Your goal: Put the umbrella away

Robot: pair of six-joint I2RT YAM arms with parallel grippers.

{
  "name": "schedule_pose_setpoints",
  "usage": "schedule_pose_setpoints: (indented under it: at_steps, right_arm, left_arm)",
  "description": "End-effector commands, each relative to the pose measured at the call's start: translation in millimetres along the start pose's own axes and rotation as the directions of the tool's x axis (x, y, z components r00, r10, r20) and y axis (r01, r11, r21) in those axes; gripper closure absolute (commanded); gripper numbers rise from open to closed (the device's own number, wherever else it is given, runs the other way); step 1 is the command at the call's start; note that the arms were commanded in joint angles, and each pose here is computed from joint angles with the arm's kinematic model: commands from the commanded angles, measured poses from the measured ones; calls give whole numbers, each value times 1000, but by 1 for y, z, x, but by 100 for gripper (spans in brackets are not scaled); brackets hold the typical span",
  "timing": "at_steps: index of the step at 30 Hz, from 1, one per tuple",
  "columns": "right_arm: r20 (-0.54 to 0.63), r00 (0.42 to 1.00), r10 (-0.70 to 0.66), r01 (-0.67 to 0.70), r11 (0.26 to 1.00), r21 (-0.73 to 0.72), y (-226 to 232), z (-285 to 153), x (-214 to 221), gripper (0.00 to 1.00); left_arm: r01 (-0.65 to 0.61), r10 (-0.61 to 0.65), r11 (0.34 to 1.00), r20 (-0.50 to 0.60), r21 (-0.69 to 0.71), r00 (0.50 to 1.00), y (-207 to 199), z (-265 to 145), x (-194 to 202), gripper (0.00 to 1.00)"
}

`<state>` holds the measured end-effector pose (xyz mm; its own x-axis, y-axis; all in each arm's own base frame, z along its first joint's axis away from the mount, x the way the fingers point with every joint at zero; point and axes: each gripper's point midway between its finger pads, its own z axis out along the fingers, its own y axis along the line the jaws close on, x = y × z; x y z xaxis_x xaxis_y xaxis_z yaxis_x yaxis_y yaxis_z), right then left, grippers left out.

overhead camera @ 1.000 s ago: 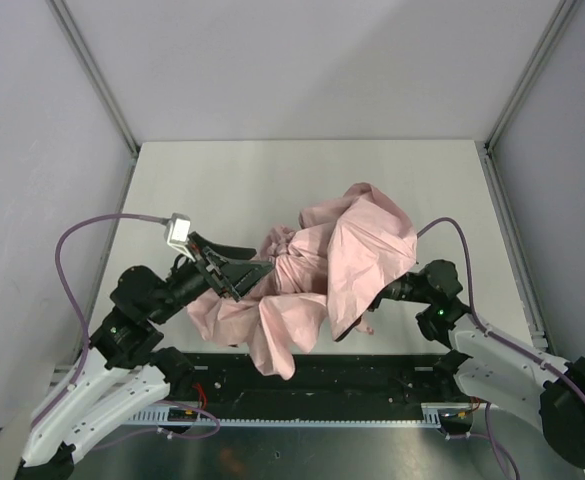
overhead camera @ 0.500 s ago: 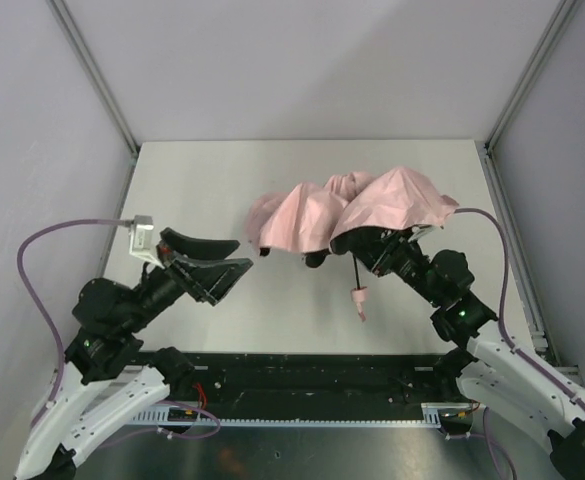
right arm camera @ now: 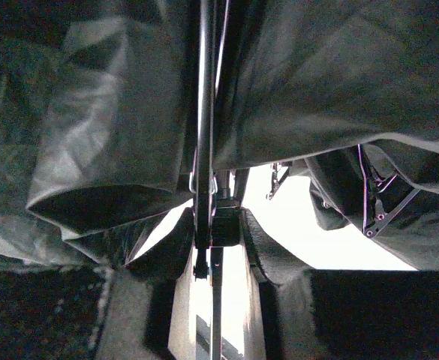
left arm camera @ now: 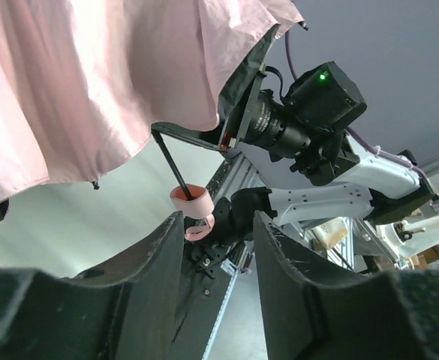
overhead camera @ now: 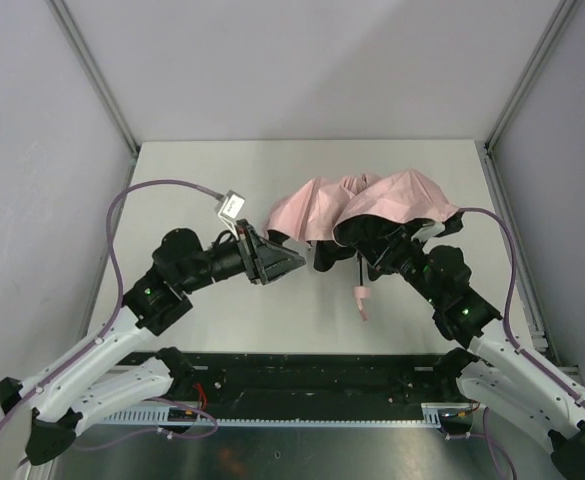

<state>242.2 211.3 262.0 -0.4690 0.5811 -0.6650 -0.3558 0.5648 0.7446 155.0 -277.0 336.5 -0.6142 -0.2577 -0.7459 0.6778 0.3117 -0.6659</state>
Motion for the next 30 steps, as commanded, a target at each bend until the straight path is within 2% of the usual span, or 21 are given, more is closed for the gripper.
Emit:
schedule_pose_setpoints:
  at_steps: [1, 3, 5, 13, 15, 19, 21, 26, 28, 30]
  right_arm:
    - [147, 989, 19, -6, 996, -88, 37, -6, -44, 100]
    - [154, 988, 30, -15, 995, -98, 40, -7, -46, 100]
    - [159, 987, 36, -20, 994, -106, 43, -7, -47, 100]
    - [163, 986, 42, -19, 990, -137, 51, -10, -48, 100]
    - [157, 988, 2, 21, 989, -143, 52, -11, -46, 100]
    - [133, 978, -160, 184, 964, -191, 56, -17, -38, 100]
    - [130, 966, -224, 249, 941, -229, 60, -22, -36, 100]
    - [130, 945, -299, 324, 902, -286, 66, -29, -33, 100]
    - [123, 946, -300, 323, 905, -277, 63, -25, -32, 100]
    - [114, 949, -292, 313, 908, -278, 63, -22, -30, 100]
  left_arm:
    - [64, -65, 998, 45, 19, 997, 1, 10, -2, 48]
    - [92, -92, 996, 68, 12, 993, 8, 12, -1, 38]
    - [110, -110, 994, 77, 6, 991, 11, 15, 1, 34]
    - [135, -131, 990, 103, -34, 986, 25, 24, 3, 49]
    - [94, -91, 995, 125, -15, 988, 19, 18, -4, 43]
    - [-23, 23, 1000, 198, -3, 980, 4, -8, -18, 21]
    - [-78, 81, 997, 240, -23, 967, -2, -26, -26, 14]
    - [-140, 133, 990, 350, -4, 927, -28, -62, -50, 8]
    - [-135, 116, 990, 305, 44, 945, -41, -52, -51, 7]
    - [-149, 121, 981, 218, 120, 968, -59, -34, -52, 10]
